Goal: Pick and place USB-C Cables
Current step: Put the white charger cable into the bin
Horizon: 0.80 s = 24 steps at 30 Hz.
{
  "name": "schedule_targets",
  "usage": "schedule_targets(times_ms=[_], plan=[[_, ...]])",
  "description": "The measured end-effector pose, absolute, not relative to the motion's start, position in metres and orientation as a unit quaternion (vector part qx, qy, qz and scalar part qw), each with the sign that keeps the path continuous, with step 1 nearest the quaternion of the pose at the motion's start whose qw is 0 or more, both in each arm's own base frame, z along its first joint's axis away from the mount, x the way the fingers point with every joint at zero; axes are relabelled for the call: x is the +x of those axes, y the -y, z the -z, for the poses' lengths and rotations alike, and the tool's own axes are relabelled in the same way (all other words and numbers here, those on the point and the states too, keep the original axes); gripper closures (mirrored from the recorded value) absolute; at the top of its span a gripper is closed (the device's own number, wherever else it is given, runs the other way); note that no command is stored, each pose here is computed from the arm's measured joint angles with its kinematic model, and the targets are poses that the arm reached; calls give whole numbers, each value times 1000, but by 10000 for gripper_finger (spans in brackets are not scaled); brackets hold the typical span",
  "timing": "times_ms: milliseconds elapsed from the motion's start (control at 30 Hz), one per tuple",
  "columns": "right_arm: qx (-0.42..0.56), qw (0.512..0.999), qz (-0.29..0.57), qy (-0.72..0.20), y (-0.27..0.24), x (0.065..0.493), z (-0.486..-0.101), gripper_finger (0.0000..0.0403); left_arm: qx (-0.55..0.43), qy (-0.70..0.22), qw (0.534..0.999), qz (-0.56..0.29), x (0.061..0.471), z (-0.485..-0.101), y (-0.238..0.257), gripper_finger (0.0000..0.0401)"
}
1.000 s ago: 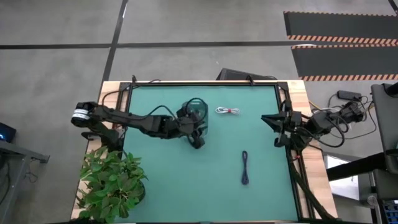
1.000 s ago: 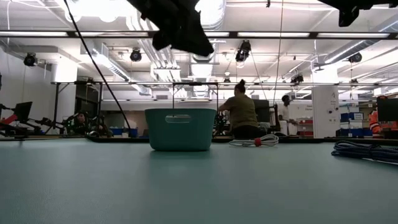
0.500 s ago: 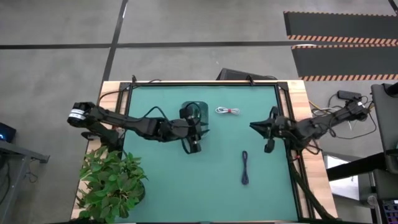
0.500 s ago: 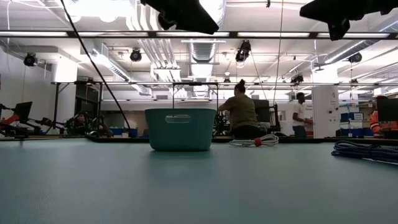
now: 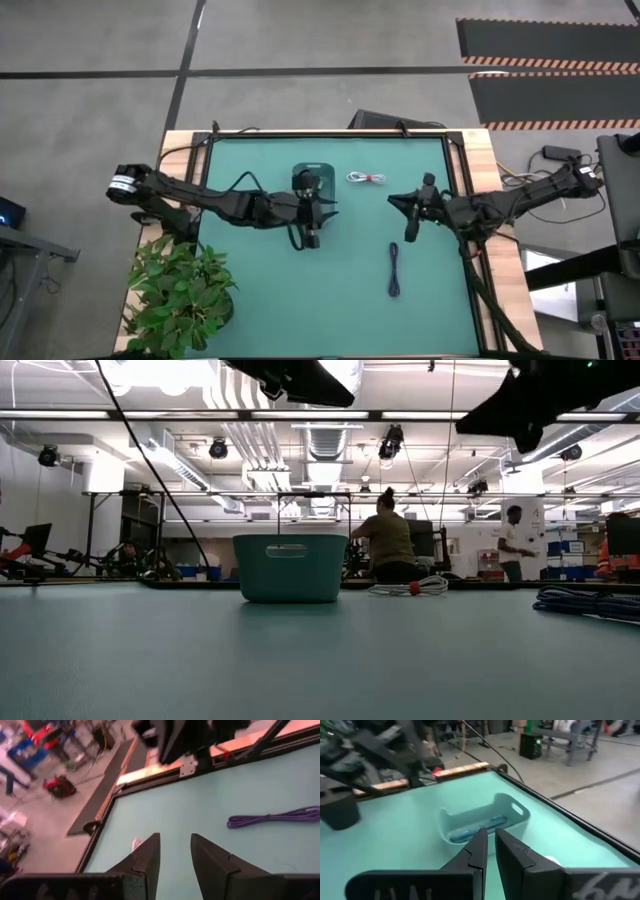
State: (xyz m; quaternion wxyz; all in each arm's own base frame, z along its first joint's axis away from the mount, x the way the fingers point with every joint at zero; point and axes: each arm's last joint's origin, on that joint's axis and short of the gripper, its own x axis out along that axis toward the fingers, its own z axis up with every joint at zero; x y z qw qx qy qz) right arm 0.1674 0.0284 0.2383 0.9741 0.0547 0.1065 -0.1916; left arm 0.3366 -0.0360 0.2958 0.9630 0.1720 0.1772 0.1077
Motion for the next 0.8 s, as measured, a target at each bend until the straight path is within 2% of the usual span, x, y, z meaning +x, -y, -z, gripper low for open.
schedule_targets(times_ms=[567, 800], plan=[[82, 954, 268, -102, 0, 174, -235, 376, 151, -29, 979, -134, 266, -289, 15, 308], [94, 963, 238, -81, 14, 181, -239, 376, 178, -10, 974, -143, 259, -292, 12, 308]])
